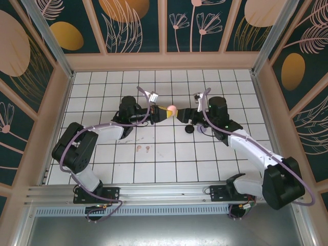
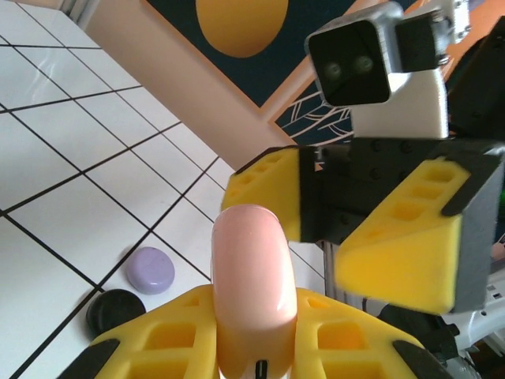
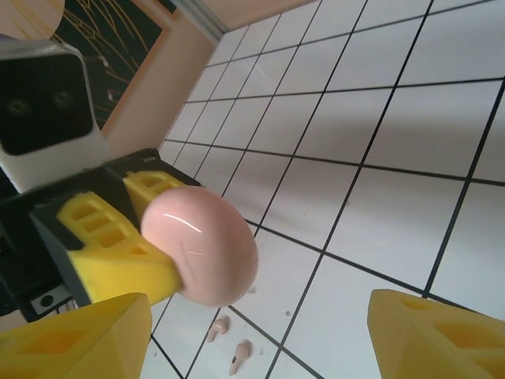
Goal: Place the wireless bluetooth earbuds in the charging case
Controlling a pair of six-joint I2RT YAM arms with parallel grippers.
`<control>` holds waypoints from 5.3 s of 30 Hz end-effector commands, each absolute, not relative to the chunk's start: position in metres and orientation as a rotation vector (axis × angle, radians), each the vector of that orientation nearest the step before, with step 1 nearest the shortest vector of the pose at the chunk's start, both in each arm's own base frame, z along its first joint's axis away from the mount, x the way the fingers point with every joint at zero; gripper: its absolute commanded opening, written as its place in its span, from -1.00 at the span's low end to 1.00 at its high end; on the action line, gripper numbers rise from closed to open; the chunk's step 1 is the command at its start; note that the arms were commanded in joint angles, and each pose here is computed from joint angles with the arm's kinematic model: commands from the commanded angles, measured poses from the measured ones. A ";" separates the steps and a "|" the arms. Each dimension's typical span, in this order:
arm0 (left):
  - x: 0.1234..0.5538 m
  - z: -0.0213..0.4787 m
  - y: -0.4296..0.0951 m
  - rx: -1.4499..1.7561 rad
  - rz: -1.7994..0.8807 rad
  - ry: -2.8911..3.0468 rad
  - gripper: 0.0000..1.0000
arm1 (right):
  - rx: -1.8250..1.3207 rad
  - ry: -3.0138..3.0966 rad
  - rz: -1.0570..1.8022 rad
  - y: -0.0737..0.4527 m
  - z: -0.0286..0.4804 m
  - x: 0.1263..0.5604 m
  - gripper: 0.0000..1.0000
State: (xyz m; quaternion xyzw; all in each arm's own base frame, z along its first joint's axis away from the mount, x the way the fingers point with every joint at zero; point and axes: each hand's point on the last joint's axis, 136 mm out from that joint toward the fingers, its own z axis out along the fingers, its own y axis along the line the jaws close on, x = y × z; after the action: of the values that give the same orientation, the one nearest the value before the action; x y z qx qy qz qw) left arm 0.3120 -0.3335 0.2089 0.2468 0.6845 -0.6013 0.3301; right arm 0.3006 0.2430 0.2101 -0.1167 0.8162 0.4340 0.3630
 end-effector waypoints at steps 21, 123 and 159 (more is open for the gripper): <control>0.287 0.238 -0.325 0.770 -1.593 1.683 -1.00 | -0.171 2.115 1.021 0.228 0.190 0.334 0.28; 0.325 0.207 -0.308 0.546 -1.359 1.836 0.97 | -0.141 1.965 0.986 0.228 0.269 0.358 -1.00; 0.362 0.243 -0.314 0.997 -1.247 1.924 0.90 | -0.364 2.051 0.779 0.218 0.259 0.355 -1.00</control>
State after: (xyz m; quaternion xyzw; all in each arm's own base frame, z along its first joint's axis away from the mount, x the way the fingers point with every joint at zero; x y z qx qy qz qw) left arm 0.3719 -0.3123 0.2526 0.3543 0.7341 -0.4593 0.3531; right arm 0.3542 0.2131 0.2458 -0.1130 0.8351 0.3214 0.4320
